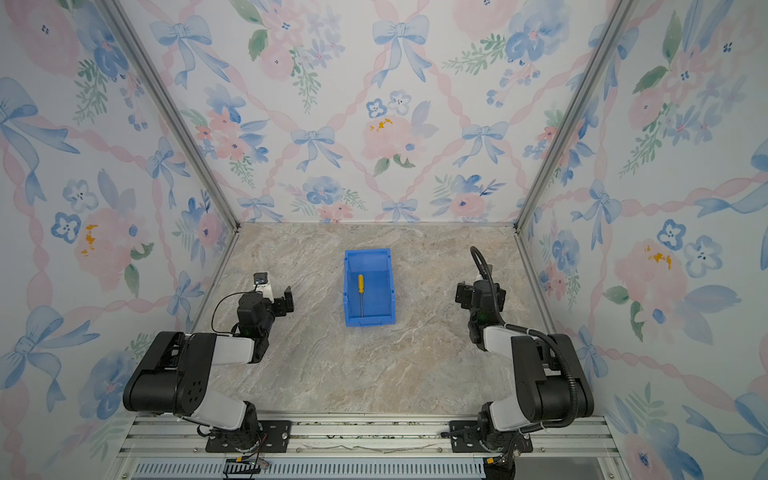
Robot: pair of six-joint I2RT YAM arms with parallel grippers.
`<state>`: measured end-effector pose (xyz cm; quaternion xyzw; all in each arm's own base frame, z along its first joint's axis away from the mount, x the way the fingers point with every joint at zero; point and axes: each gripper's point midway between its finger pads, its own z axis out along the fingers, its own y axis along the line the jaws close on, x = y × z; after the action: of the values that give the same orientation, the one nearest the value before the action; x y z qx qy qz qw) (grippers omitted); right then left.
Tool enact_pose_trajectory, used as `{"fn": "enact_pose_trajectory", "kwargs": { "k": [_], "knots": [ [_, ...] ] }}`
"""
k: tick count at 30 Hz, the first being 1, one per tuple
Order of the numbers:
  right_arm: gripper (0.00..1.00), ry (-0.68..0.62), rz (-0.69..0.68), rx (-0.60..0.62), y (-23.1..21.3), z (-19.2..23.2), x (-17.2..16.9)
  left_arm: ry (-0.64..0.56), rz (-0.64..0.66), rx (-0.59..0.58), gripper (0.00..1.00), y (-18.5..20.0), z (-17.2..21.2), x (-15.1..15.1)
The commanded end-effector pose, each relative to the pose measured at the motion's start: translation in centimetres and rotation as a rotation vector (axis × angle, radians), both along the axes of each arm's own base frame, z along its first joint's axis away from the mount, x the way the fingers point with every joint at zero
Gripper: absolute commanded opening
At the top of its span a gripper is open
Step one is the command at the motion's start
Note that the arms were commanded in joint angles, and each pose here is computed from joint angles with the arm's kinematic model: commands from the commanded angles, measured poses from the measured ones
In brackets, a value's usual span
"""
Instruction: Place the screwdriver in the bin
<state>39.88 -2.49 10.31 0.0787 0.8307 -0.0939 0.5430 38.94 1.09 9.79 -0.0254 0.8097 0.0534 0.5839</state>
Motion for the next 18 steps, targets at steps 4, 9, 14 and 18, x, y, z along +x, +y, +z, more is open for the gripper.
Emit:
{"fn": "enact_pose_trajectory", "kwargs": {
  "k": [4,9,14,18],
  "knots": [
    [0.97,-0.079,0.04,-0.023,0.8,-0.1,-0.3,-0.054,-0.053,-0.006,0.97,-0.6,0.9,-0.1],
    [0.97,-0.083,0.039,-0.023,0.8,-0.4,-0.4,-0.081,-0.068,-0.009,0.98,-0.7,0.5,-0.8],
    [0.97,-0.086,0.036,-0.024,0.7,-0.4,-0.4,-0.106,-0.052,0.006,0.97,-0.6,0.8,-1.2],
    [0.97,-0.088,0.038,-0.024,0.8,-0.3,-0.4,-0.107,-0.042,0.014,0.98,-0.6,0.8,-1.1]
  ]
}}
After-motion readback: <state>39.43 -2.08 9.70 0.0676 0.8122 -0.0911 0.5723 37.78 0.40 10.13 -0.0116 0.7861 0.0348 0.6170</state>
